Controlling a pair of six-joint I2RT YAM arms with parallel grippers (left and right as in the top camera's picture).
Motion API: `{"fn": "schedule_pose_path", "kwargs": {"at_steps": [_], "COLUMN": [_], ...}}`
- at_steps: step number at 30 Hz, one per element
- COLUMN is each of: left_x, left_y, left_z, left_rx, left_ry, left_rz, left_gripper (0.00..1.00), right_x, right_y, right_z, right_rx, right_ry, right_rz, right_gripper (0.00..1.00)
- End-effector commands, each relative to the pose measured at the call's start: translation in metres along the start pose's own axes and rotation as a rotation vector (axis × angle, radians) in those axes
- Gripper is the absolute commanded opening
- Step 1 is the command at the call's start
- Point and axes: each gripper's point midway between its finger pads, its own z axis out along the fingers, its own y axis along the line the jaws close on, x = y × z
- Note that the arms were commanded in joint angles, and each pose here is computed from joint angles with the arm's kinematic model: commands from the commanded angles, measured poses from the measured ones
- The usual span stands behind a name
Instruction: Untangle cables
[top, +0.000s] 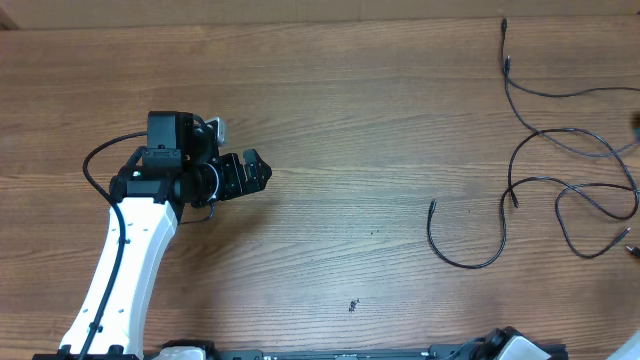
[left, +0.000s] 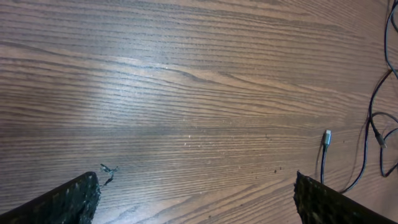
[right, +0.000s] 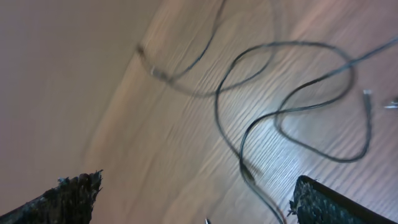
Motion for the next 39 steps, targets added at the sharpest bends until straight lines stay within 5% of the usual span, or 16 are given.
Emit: {"fn": "schedule_pose_path", "kwargs": {"at_steps": [1,19,39], "left_x": [-0.002,-0.002,-0.002], "left_y": [0.000,0.000,0.000], "left_z": [0.000,0.000,0.000], "left_rx": [-0.002,-0.002,-0.002], "left_ry": [-0.005,-0.005,-0.005], "left_rz": [0.019,0.019,0.019], "left_gripper": [1.00,0.99,1.00], "right_x": [0.024,0.188,0.220], "right_y": [0.036,0.152,0.149], "right_z": [0.002,0.033,0.080], "right_rx": [-0.076,-0.220,-0.135], "right_ry": [0.056,0.391,0.537], "right_rz": [-0.209,-0.694,-0.723], "right_gripper": [0.99,1.00,1.00]}}
